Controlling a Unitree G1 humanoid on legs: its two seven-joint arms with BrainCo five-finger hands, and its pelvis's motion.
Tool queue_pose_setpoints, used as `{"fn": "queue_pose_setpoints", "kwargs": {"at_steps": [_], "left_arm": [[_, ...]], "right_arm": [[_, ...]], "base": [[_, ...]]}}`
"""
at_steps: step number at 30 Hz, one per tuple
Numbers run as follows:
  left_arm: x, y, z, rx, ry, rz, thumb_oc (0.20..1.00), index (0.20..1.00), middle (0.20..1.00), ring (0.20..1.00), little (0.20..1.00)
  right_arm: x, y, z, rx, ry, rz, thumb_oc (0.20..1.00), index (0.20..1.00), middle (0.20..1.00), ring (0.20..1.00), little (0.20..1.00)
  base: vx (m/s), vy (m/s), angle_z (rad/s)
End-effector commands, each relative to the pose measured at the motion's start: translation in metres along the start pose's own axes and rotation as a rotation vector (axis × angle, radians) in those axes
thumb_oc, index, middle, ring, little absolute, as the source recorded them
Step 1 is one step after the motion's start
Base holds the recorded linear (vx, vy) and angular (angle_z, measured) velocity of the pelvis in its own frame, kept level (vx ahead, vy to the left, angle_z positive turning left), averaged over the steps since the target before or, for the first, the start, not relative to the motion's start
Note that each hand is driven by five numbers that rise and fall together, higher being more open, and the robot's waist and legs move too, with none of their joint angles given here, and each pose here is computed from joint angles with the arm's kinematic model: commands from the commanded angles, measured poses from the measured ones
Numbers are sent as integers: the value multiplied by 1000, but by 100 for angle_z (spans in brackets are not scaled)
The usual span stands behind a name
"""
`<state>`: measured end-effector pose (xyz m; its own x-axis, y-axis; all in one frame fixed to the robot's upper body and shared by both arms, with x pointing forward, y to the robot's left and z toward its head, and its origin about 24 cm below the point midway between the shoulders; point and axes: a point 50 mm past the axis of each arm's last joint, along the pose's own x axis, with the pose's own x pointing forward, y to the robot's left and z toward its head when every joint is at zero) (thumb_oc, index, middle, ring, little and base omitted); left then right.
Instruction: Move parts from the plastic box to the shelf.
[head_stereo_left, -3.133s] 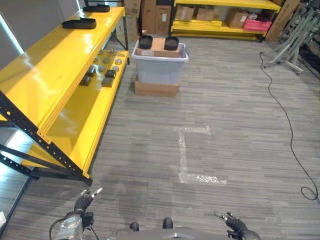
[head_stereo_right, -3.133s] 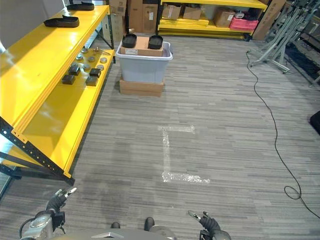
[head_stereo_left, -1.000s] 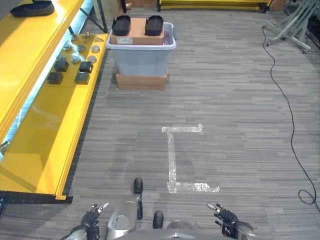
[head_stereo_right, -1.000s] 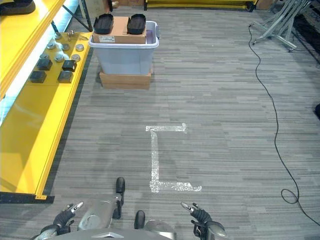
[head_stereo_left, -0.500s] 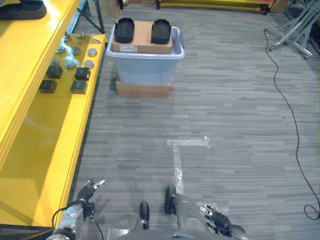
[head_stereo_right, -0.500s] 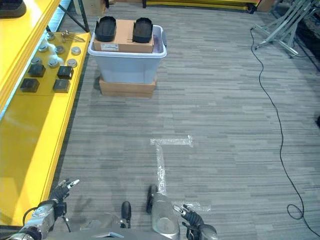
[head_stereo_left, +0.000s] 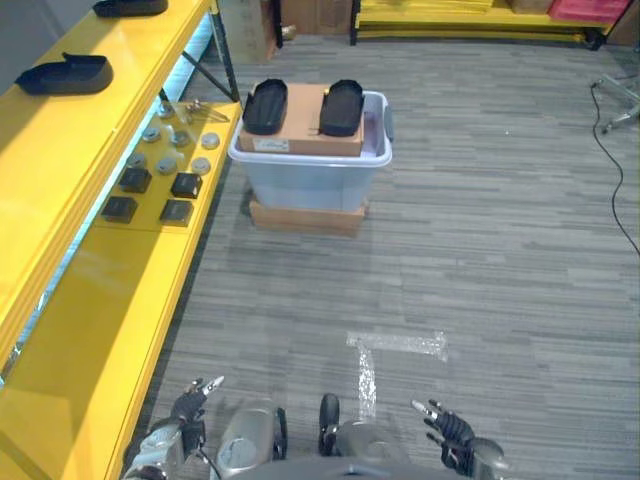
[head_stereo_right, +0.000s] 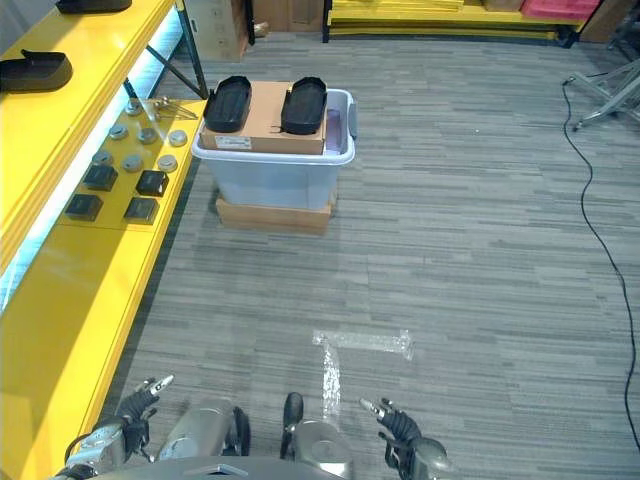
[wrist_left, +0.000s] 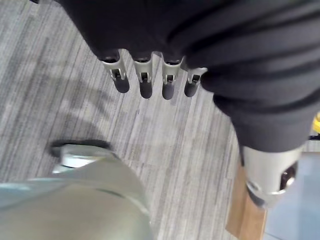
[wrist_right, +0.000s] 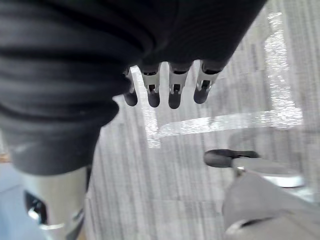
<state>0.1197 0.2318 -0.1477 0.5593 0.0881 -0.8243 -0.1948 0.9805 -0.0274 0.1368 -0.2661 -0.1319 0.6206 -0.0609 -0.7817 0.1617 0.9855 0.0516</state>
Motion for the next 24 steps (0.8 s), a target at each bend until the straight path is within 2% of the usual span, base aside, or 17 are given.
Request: {"fn": "queue_pose_setpoints", "kwargs": {"at_steps": [1,5,9,15,24], "left_arm": [[0,4,9,80,-31,-39,1000,1000,1000,1000,1000],[-4,3,-5,118,23,-91,1000,1000,1000,1000,1000],[-4,10,-11,111,68,-52,1000,1000,1000,1000,1000],[1,7,7,161,15,-58,1000,1000,1000,1000,1000],[7,4,37,91,-78,-60,1000,1000,1000,1000,1000]], "right_arm": [[-9,-16,-3,-34,-18,-11,1000,1000,1000,1000,1000],[-8,-14,1,-26,-34,15,1000,1000,1000,1000,1000],[-2,-2,-1,8,-14,22,1000,1000,1000,1000,1000],[-2,13,-18,12,31,33,1000,1000,1000,1000,1000],[-8,6,-29,-32,65,49,1000,1000,1000,1000,1000]], "base": [[307,82,-14],[343,154,-14],[307,197,-29],[284,189,-8],[324,-65,20]]}}
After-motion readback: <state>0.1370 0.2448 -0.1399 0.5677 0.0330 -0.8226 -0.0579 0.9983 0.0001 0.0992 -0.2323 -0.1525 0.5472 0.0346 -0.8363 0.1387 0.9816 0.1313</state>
